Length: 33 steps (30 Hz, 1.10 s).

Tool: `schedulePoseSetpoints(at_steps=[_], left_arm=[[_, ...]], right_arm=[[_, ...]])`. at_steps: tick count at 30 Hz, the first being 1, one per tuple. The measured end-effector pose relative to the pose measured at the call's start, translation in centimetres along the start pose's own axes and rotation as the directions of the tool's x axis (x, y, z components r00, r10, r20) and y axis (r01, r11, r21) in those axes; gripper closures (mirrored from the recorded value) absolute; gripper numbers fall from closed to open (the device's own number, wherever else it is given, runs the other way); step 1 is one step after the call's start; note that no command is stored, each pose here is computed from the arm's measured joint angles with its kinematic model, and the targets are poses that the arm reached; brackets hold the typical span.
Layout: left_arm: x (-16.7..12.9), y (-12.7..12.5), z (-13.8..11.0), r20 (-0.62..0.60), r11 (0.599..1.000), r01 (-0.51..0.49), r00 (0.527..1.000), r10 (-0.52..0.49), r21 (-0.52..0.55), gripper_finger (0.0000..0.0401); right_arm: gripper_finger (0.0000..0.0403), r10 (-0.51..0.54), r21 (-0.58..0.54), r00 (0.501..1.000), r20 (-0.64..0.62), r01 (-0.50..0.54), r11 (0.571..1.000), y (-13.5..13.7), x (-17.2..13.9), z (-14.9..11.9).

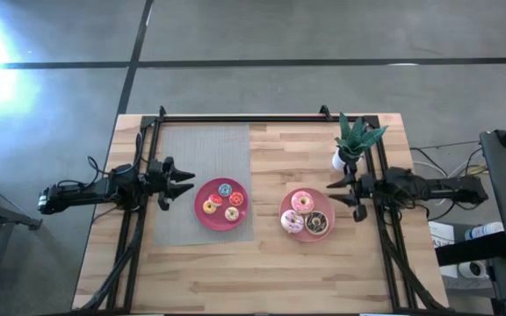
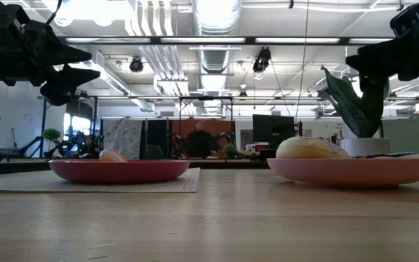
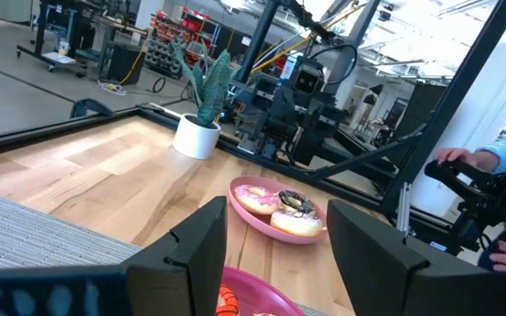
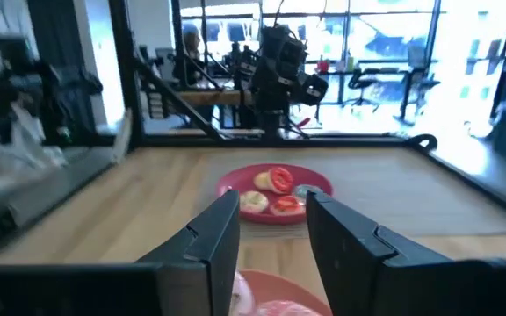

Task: Pick & Place donuts
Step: Return to Home Position

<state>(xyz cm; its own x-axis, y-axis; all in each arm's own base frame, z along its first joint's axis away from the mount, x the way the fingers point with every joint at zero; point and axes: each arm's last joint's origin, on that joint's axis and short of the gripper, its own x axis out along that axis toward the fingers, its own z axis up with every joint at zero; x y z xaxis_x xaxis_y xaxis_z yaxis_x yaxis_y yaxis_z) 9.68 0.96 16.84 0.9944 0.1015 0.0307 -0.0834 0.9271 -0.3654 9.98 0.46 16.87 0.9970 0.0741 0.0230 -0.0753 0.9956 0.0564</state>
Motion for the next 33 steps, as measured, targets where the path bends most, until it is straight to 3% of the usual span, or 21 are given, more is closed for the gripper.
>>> schedulePoseSetpoints(at_steps=[4, 33], left_arm=[[0.00, 0.00, -0.01, -0.001, 1.000, 0.000, 1.000, 0.000, 0.000, 0.0230], [0.00, 0.01, -0.03, -0.002, 1.000, 0.000, 1.000, 0.000, 0.000, 0.0230]], right_arm=[[0.0279, -0.005, -0.083, 1.000, -0.024, 0.003, 0.997, -0.01, -0.05, -0.24], [0.0274, -0.017, -0.048, 0.998, -0.057, 0.014, 0.999, -0.06, 0.05, -0.54]])
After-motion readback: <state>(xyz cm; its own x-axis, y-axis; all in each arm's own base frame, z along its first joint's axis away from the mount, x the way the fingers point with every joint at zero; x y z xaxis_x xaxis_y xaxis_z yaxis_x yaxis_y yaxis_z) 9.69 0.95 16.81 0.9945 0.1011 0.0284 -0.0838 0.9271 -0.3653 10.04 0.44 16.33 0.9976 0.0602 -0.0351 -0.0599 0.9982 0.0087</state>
